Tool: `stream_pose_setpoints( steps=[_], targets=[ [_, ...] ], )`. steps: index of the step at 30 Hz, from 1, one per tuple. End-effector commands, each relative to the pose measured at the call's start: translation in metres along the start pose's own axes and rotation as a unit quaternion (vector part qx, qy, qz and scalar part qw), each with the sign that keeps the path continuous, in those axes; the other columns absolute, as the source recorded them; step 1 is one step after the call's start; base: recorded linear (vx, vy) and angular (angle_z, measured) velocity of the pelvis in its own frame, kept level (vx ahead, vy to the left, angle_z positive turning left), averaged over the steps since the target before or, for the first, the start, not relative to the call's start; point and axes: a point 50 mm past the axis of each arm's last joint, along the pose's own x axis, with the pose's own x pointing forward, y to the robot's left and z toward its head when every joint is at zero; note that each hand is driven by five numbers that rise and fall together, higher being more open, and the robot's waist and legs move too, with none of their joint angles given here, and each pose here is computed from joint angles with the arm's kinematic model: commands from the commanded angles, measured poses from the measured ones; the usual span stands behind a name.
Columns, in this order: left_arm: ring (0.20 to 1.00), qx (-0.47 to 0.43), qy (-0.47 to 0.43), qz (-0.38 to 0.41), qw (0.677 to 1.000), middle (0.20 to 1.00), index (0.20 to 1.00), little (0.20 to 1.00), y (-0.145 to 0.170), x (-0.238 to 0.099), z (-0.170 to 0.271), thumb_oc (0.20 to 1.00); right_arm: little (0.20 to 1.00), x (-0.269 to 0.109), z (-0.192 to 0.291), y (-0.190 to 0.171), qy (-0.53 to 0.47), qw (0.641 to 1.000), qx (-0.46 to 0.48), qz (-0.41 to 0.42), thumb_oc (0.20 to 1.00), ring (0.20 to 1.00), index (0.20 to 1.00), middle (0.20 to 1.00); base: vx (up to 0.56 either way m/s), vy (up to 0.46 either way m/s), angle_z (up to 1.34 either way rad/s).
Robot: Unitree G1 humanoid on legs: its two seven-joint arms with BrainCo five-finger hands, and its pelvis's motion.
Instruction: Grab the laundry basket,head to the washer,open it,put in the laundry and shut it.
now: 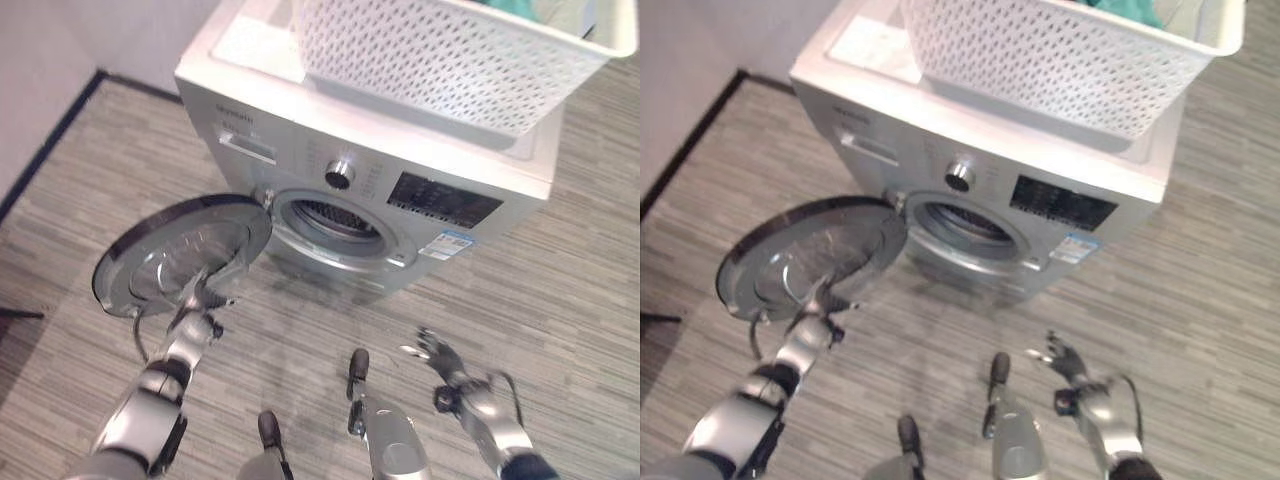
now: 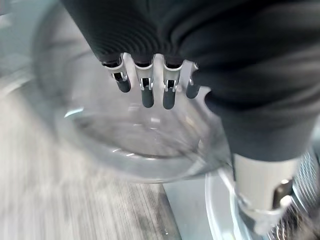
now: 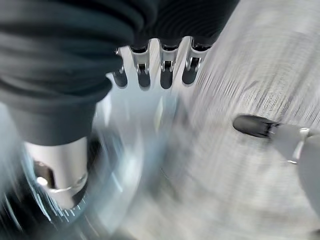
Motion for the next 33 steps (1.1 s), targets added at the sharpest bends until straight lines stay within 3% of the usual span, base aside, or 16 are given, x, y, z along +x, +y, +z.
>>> stream_pose_setpoints(
  steps=[1,6,8,12,13,16,20,22,24,25,31,33],
  targets=[
    [1.000,-0.100,0.069,0.002,0.993,1.000,1.000,1.000,-0.005,-0.012,-0.042,1.000,1.000,-0.012,0.006,-0.012,-0.045,0.994,0.086,-0.048,1.000,1.000,1.000,1.000,0.13,-0.112,-0.14],
    [1.000,-0.195,0.143,0.001,0.970,1.000,1.000,1.000,-0.034,-0.036,-0.078,1.000,1.000,-0.026,0.033,-0.028,-0.130,0.980,0.100,-0.117,1.000,1.000,1.000,1.000,0.13,-0.084,-0.19],
    [1.000,-0.204,0.186,-0.034,0.961,1.000,1.000,1.000,-0.065,-0.056,-0.094,1.000,1.000,-0.034,0.062,-0.034,-0.207,0.961,0.073,-0.170,1.000,1.000,1.000,1.000,0.22,-0.010,-0.22],
    [1.000,-0.199,0.206,-0.071,0.956,1.000,1.000,1.000,-0.093,-0.071,-0.095,1.000,1.000,-0.041,0.107,-0.034,-0.308,0.924,0.024,-0.225,1.000,1.000,1.000,1.000,0.16,0.056,-0.11],
    [1.000,-0.195,0.209,-0.079,0.955,1.000,1.000,1.000,-0.100,-0.075,-0.095,1.000,1.000,-0.047,0.138,-0.026,-0.376,0.897,0.015,-0.231,1.000,1.000,1.000,1.000,0.09,0.063,-0.45],
    [1.000,-0.182,0.210,-0.087,0.957,1.000,1.000,1.000,-0.104,-0.079,-0.098,1.000,1.000,-0.053,0.160,-0.024,-0.425,0.872,0.019,-0.241,1.000,1.000,1.000,1.000,0.13,0.084,-0.86],
    [1.000,-0.185,0.209,-0.087,0.956,1.000,1.000,1.000,-0.104,-0.084,-0.104,1.000,1.000,-0.077,0.203,-0.032,-0.521,0.808,0.028,-0.274,1.000,1.000,1.000,1.000,0.18,0.125,-0.53],
    [1.000,-0.162,0.194,-0.104,0.962,1.000,1.000,1.000,-0.104,-0.085,-0.105,1.000,1.000,-0.093,0.229,-0.038,-0.570,0.766,0.004,-0.298,1.000,1.000,1.000,1.000,0.23,0.192,-0.39],
    [1.000,-0.158,0.188,-0.107,0.963,1.000,1.000,1.000,-0.102,-0.084,-0.104,1.000,1.000,-0.099,0.241,-0.038,-0.587,0.752,-0.020,-0.299,1.000,1.000,1.000,1.000,0.16,0.168,-0.07],
    [1.000,-0.147,0.178,-0.114,0.966,1.000,1.000,1.000,-0.100,-0.085,-0.105,1.000,1.000,-0.110,0.262,-0.037,-0.620,0.722,-0.051,-0.303,1.000,1.000,1.000,1.000,0.12,0.166,-0.06],
    [1.000,-0.117,0.173,-0.131,0.969,1.000,1.000,1.000,-0.098,-0.086,-0.111,1.000,1.000,-0.113,0.303,-0.023,-0.657,0.697,-0.065,-0.280,1.000,1.000,1.000,1.000,0.13,0.273,-0.21],
    [1.000,-0.096,0.158,-0.147,0.972,1.000,1.000,1.000,-0.099,-0.085,-0.107,1.000,1.000,-0.117,0.316,-0.031,-0.660,0.681,-0.083,-0.306,1.000,1.000,1.000,1.000,0.09,0.258,-0.13]
  ],
)
